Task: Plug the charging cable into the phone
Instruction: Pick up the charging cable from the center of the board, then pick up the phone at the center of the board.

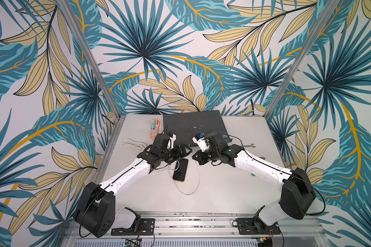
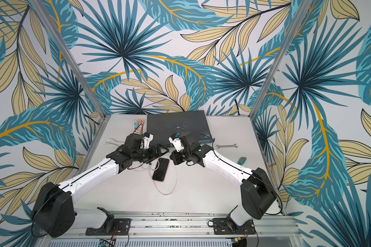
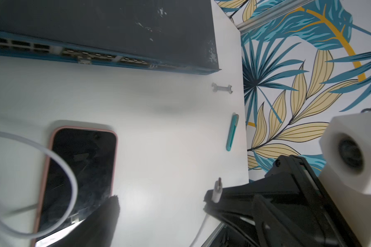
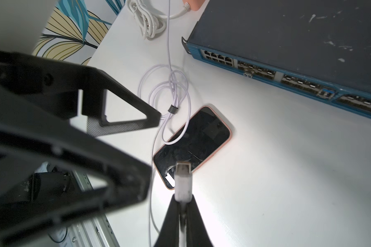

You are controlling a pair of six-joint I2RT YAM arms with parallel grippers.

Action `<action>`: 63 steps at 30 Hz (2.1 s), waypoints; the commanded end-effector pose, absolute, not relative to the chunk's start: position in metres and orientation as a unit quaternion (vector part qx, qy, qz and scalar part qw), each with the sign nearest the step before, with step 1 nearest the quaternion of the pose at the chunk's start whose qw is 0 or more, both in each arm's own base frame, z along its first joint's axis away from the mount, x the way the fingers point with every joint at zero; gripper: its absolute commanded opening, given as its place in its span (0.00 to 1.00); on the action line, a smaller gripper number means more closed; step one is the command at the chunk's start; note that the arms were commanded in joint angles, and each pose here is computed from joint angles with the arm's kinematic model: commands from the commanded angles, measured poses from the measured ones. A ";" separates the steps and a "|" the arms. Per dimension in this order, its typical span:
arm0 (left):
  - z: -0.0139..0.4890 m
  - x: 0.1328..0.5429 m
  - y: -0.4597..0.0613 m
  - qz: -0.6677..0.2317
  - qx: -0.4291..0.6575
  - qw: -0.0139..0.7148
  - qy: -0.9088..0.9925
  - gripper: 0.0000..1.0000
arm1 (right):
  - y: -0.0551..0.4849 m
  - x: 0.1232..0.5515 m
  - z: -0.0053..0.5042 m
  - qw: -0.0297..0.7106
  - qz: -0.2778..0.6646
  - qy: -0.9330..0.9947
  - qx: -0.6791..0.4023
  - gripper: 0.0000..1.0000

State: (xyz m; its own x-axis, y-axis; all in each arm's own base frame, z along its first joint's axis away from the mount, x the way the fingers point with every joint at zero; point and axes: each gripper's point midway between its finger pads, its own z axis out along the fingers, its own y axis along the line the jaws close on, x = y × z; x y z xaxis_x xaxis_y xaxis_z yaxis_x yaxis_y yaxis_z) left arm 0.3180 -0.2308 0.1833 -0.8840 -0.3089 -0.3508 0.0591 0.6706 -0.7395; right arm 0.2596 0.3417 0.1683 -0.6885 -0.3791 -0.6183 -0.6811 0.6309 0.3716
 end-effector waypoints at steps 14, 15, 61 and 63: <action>0.132 0.273 -0.228 -0.137 0.143 0.139 0.970 1.00 | 0.256 0.262 0.156 0.297 0.227 0.895 -0.244 0.00; 0.132 0.273 -0.239 -0.151 0.149 0.137 0.968 1.00 | 0.257 0.261 0.154 0.294 0.231 0.896 -0.241 0.00; 0.046 0.318 -0.229 -0.076 0.096 0.050 0.991 1.00 | 0.258 0.250 0.149 0.279 0.253 0.896 -0.236 0.00; 0.042 0.320 -0.227 -0.069 0.095 0.047 0.992 1.00 | 0.258 0.249 0.150 0.279 0.256 0.895 -0.236 0.00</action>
State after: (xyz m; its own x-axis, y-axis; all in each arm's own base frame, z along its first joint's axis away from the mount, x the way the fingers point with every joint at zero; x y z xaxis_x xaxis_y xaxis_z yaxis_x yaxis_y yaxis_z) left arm 0.3120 -0.2248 0.0415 -0.9802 0.1726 -0.0971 0.1849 0.9733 -0.1362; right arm 0.2538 0.2594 0.1565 -0.7246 -0.2690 -0.6345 -0.5630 0.7620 0.3200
